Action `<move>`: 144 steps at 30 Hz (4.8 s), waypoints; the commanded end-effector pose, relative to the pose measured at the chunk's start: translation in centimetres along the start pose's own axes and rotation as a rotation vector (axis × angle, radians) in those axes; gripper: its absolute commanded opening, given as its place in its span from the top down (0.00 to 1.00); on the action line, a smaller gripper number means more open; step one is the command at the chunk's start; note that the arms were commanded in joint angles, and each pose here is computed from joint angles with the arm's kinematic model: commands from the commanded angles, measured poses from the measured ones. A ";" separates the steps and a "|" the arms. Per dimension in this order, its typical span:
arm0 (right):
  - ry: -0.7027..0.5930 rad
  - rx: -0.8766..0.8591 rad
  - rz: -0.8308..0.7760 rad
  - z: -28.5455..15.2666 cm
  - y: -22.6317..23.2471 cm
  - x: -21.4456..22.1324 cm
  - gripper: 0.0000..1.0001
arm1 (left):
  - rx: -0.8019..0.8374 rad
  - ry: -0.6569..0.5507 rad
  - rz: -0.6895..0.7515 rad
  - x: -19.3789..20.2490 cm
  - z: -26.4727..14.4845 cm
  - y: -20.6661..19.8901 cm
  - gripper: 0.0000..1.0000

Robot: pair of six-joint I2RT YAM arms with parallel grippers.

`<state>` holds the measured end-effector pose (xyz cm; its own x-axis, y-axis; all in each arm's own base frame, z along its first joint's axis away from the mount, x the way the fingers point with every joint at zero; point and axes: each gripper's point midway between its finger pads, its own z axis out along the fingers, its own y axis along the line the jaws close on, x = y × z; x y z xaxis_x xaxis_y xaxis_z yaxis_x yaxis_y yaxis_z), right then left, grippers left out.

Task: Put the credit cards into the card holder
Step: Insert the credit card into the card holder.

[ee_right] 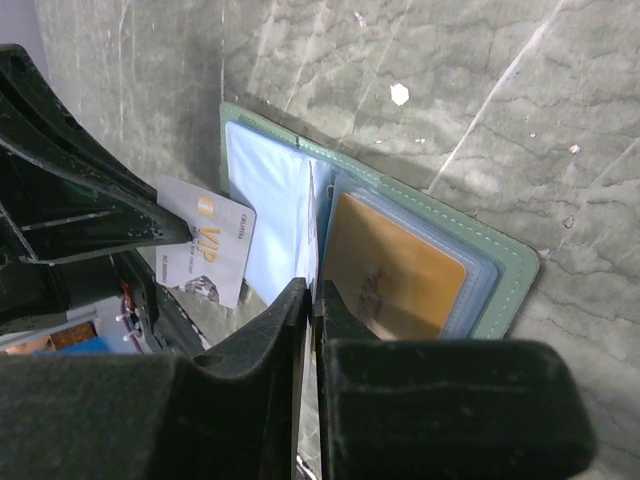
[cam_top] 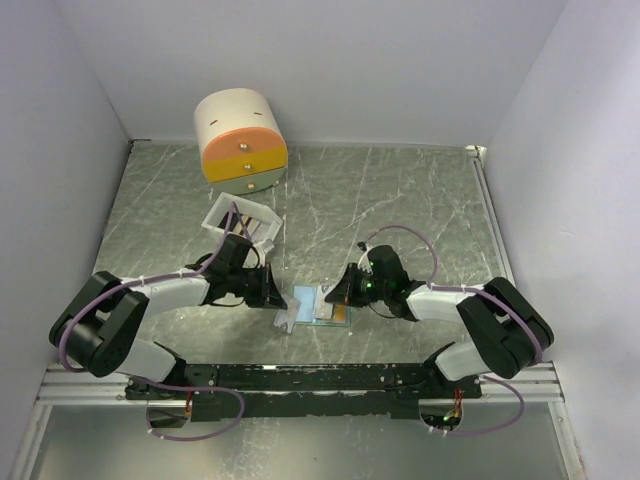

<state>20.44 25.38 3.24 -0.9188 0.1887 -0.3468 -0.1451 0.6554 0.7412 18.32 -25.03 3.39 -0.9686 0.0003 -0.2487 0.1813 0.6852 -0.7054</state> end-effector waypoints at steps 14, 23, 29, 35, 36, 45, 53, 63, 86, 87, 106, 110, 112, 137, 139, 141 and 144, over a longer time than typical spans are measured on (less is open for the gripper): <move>0.091 -0.001 0.034 0.3 -1.0 2.1 0.89 | -0.186 -0.088 0.041 -1.5 -1.7 2.1 0.93; 0.082 0.000 0.034 0.6 -1.1 1.8 0.90 | -0.147 -0.061 0.027 -0.7 -1.0 2.0 0.93; 0.080 -0.007 0.030 1.0 -0.8 1.5 0.90 | -0.127 -0.054 0.027 -0.6 -0.9 1.8 0.93; 0.070 0.001 0.028 1.2 -0.7 0.9 0.90 | -0.125 -0.050 0.016 -0.5 -0.7 1.8 0.93; 0.069 0.005 0.028 1.2 -0.8 0.8 0.90 | -0.126 -0.051 0.014 -0.4 -0.7 1.9 0.93; 0.057 -0.010 0.045 1.3 -0.6 0.5 0.92 | -0.122 -0.045 0.007 0.0 -0.7 1.9 0.93; 0.042 -0.018 0.054 1.2 -0.5 0.1 0.94 | -0.124 -0.039 -0.005 0.6 -0.5 2.3 0.93; 0.035 -0.059 0.077 1.4 0.2 -0.2 0.94 | -0.117 -0.043 -0.012 1.0 -0.4 2.3 0.93; 0.015 0.203 0.019 -1.4 -2.7 -0.5 0.55 | -0.114 -0.047 -0.009 1.3 -0.2 1.4 0.93; 0.014 0.202 0.016 -1.5 -2.6 -0.5 0.55 | -0.115 -0.046 -0.009 1.3 -0.2 1.4 0.93; 0.052 0.110 0.003 0.3 0.3 1.1 0.55 | -0.099 -0.040 -0.007 1.6 0.0 0.9 0.93; 0.046 0.085 -0.005 0.6 1.1 1.3 0.55 | -0.099 -0.044 -0.004 1.5 -0.1 0.8 0.93; 0.047 0.081 -0.015 0.9 1.2 1.4 0.55 | -0.098 -0.044 -0.002 1.5 -0.1 0.8 0.93; 0.053 0.005 -0.092 1.8 2.7 1.8 0.62 | -0.088 -0.068 0.033 0.5 -0.8 -0.4 0.93; 0.042 0.027 -0.098 1.3 2.6 1.5 0.63 | -0.087 -0.074 0.039 0.3 -1.0 -0.7 0.93; 0.024 0.049 -0.108 0.8 2.5 1.1 0.63 | -0.076 -0.077 0.043 0.1 -1.1 -1.1 0.93; -0.001 0.080 -0.119 0.4 2.2 0.6 0.69 | -0.037 -0.080 0.047 -0.1 -1.2 -2.0 0.93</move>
<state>18.92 27.97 3.75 -0.9195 0.1018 -0.3798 -0.2082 0.6932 0.6900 17.31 -24.75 3.95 -0.9543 -0.0325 -0.2971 0.1774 0.7383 -0.6508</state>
